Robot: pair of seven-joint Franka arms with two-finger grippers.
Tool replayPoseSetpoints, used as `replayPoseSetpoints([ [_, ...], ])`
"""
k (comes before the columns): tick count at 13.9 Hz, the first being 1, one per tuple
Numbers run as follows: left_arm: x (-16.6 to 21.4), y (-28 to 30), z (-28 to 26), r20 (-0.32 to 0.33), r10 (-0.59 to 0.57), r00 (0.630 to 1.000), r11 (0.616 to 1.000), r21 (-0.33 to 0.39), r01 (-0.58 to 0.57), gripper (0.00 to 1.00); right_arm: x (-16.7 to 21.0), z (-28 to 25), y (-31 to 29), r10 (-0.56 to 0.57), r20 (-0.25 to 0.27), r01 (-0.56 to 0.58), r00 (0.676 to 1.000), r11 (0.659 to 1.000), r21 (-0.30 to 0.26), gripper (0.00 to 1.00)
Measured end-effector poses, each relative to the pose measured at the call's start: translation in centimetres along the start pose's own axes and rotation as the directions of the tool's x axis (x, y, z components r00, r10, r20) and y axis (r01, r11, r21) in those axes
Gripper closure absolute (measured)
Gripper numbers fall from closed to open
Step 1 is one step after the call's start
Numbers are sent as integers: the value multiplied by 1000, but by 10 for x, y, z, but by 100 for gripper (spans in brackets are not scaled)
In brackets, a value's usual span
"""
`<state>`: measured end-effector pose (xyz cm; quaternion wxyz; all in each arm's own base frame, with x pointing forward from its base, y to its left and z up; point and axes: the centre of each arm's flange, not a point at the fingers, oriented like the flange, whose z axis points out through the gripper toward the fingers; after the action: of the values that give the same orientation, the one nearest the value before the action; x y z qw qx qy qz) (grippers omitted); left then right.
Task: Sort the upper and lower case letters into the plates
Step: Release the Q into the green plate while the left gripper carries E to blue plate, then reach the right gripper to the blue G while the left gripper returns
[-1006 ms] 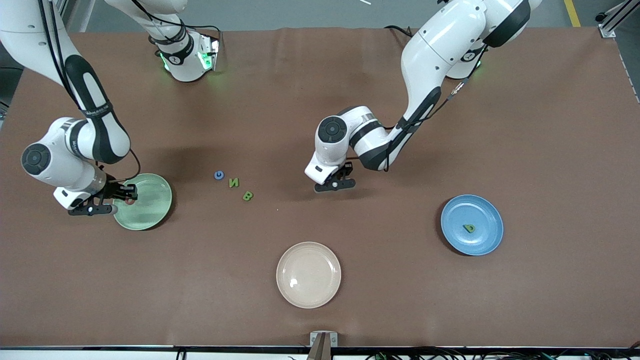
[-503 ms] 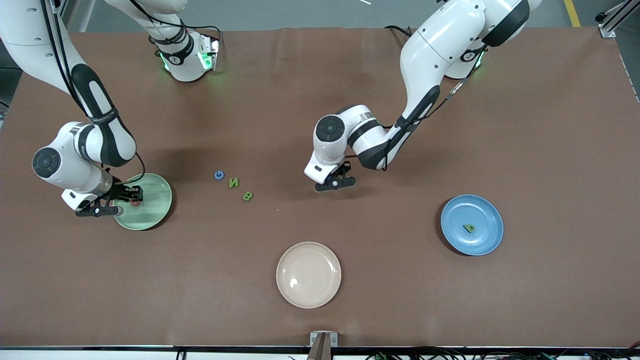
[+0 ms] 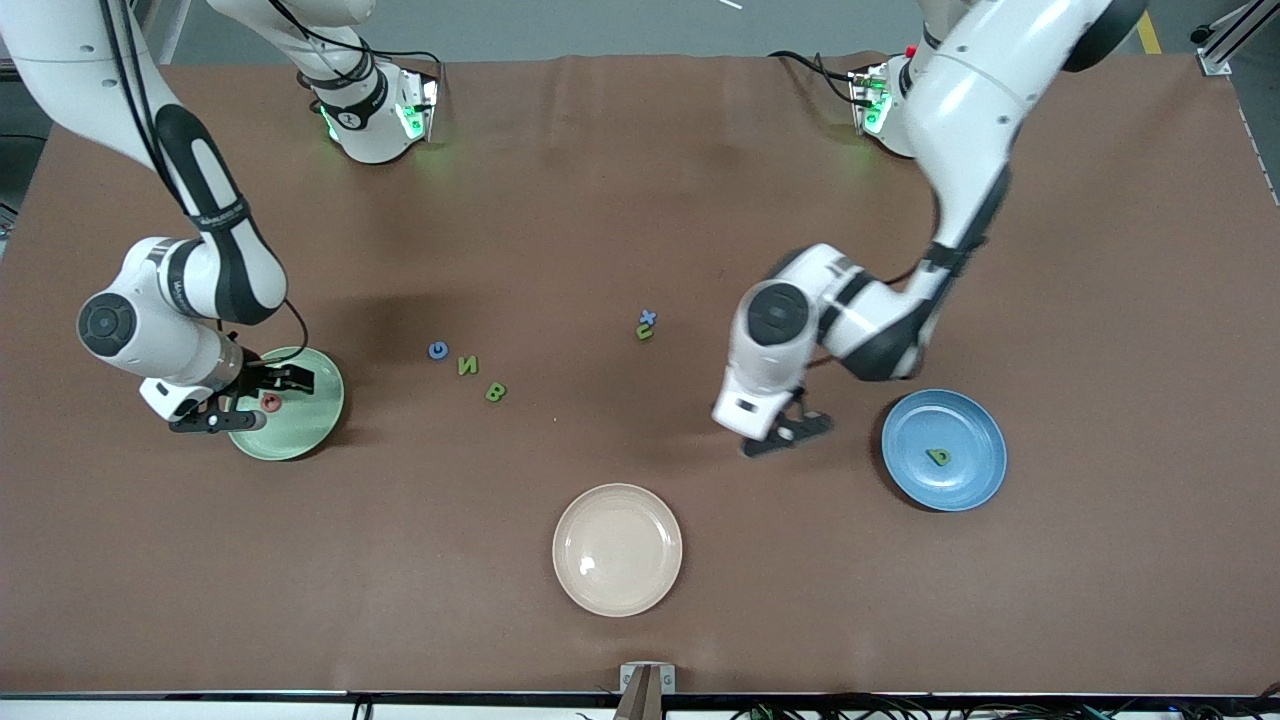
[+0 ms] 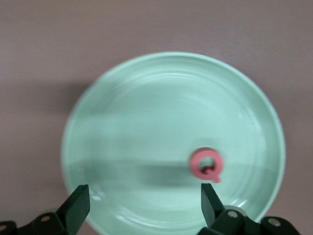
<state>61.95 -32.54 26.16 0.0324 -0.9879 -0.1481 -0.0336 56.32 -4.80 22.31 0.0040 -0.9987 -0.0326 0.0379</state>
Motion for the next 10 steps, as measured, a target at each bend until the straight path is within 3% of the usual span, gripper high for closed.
replayPoseSetpoints([
  [5,91,-147,44,17,17,1000,995,98,-18,73,2,-13,-55,-63,5,63,998,998,0,0],
  [9,89,-194,75,80,-2,997,991,135,-9,73,0,-13,-140,-4,4,4,1000,1000,6,0],
  [10,86,-200,81,94,-6,996,990,141,-7,66,-3,-12,-166,7,5,-7,1000,1000,4,0],
])
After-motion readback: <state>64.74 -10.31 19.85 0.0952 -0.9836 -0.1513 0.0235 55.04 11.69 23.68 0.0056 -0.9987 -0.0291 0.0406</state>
